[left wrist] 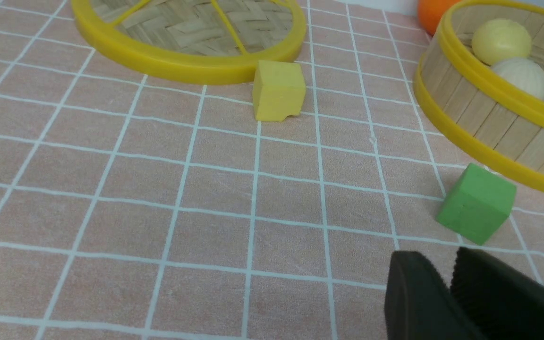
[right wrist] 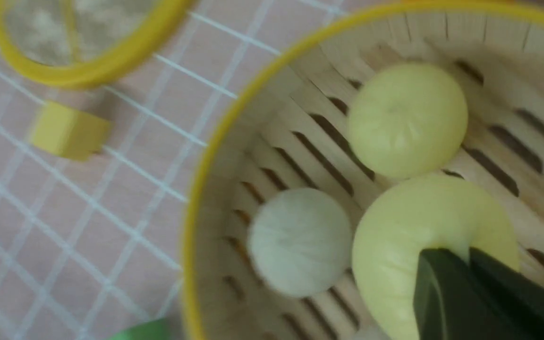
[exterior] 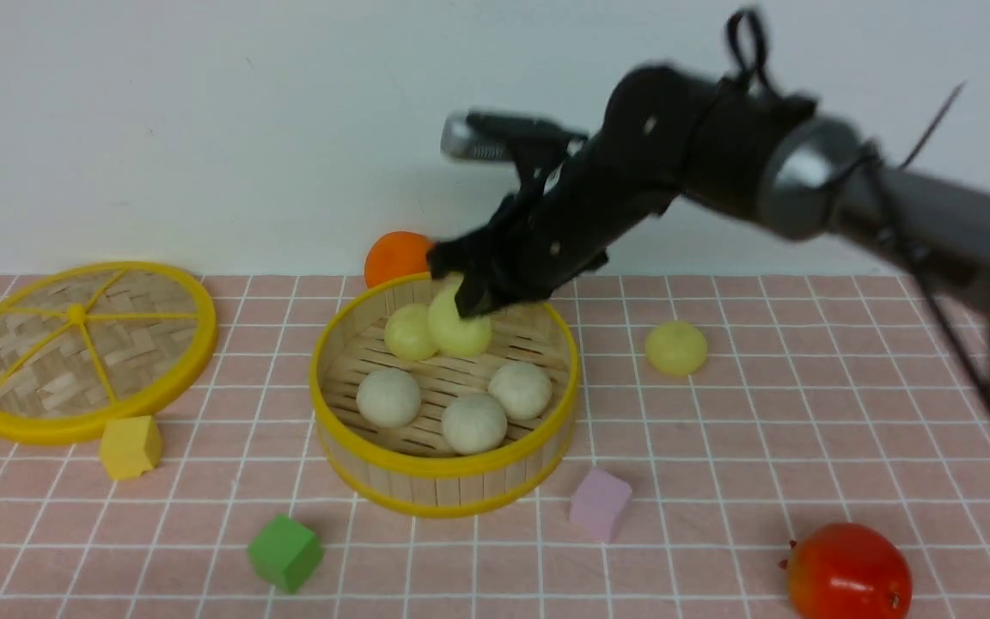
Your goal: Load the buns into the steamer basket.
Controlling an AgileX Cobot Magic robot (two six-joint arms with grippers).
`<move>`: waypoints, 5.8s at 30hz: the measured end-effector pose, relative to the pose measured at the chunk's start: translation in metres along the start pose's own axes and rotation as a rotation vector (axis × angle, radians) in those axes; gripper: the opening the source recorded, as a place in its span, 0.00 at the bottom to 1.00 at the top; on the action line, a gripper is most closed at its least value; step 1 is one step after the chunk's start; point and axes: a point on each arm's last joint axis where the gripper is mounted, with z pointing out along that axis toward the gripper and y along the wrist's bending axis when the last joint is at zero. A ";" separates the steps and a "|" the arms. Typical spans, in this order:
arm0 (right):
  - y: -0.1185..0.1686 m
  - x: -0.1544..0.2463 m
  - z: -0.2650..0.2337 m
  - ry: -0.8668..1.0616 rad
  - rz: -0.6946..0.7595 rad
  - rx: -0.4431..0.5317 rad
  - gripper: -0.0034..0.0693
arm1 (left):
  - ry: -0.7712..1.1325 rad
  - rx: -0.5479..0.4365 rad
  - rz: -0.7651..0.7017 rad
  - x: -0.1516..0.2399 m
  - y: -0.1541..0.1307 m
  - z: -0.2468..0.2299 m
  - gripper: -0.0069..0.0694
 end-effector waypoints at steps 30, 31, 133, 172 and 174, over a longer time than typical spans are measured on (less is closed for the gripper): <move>-0.086 -0.016 -0.074 -0.022 0.129 0.253 0.58 | 0.001 -0.001 0.002 0.000 0.000 0.000 0.32; -0.097 -0.012 -0.074 -0.003 0.160 0.287 0.57 | 0.001 -0.001 0.002 0.000 0.000 0.000 0.32; 0.048 0.008 -0.253 -0.060 -0.029 0.082 0.16 | 0.001 -0.003 0.008 0.000 0.000 0.000 0.40; -0.026 0.350 -0.266 -0.657 0.054 0.643 0.05 | 0.000 -0.004 0.010 0.000 0.000 0.000 0.40; -0.032 0.374 -0.247 -0.677 0.051 0.652 0.05 | 0.000 -0.004 0.010 0.000 0.000 0.000 0.40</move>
